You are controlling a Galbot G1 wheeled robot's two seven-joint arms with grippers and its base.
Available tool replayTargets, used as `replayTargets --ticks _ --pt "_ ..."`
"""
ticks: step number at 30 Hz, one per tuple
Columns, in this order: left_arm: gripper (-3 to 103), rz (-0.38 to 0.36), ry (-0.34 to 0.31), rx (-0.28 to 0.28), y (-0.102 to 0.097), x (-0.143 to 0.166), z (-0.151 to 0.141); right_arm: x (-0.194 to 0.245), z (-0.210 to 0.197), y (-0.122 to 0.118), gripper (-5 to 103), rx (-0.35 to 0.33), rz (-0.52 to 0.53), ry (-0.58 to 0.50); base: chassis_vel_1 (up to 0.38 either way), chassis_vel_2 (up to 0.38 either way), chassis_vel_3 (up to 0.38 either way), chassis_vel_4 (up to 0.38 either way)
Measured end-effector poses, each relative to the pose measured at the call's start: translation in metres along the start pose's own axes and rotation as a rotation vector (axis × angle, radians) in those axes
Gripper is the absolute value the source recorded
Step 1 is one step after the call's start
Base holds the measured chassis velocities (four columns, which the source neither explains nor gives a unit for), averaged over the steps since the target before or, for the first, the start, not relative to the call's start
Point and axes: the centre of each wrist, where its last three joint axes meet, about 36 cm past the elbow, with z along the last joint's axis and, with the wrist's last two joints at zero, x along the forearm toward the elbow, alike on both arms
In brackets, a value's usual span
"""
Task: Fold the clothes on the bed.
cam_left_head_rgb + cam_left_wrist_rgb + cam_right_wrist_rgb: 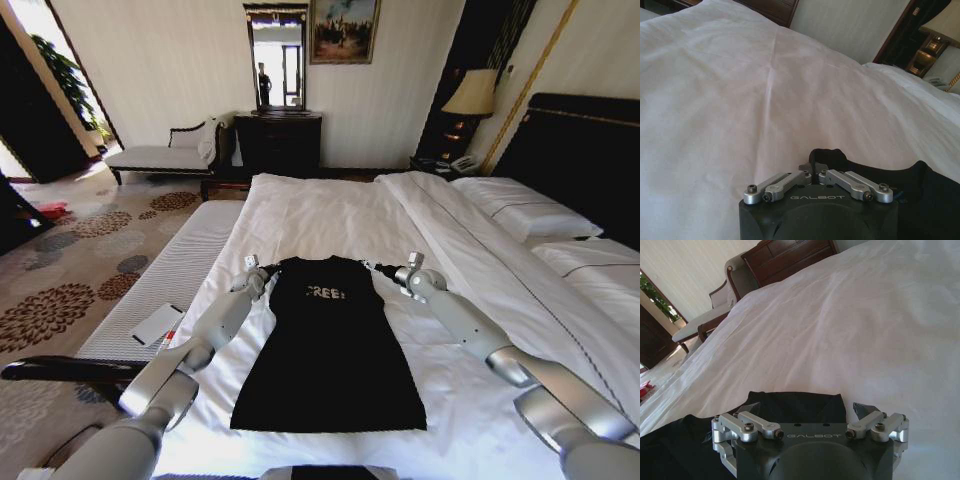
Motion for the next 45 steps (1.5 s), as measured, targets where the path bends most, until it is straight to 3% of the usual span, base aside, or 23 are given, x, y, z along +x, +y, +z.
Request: replayTargets --ticks 11,22,40,44,45 --pt "1 0.033 0.002 0.004 -0.017 -0.004 0.005 -0.019 0.0 -0.004 100 0.013 0.015 0.005 0.0 0.0 0.0 0.0" --pt "1 0.072 0.018 -0.005 -0.039 -0.014 0.007 -0.018 0.008 -0.025 100 0.017 0.066 0.018 0.0 0.0 0.0 0.0" --pt "1 0.083 0.032 -0.008 -0.045 -0.018 0.014 -0.04 0.014 -0.007 101 0.023 0.036 0.033 0.0 0.0 0.0 0.0" --pt "1 0.091 0.036 -0.008 -0.049 -0.02 0.015 -0.041 0.014 -0.008 96 0.024 0.043 0.033 0.0 0.0 0.0 0.0" --pt "1 0.095 0.038 -0.01 -0.051 -0.021 0.017 -0.041 0.015 -0.009 85 0.026 0.046 0.032 0.0 0.0 0.0 0.0"
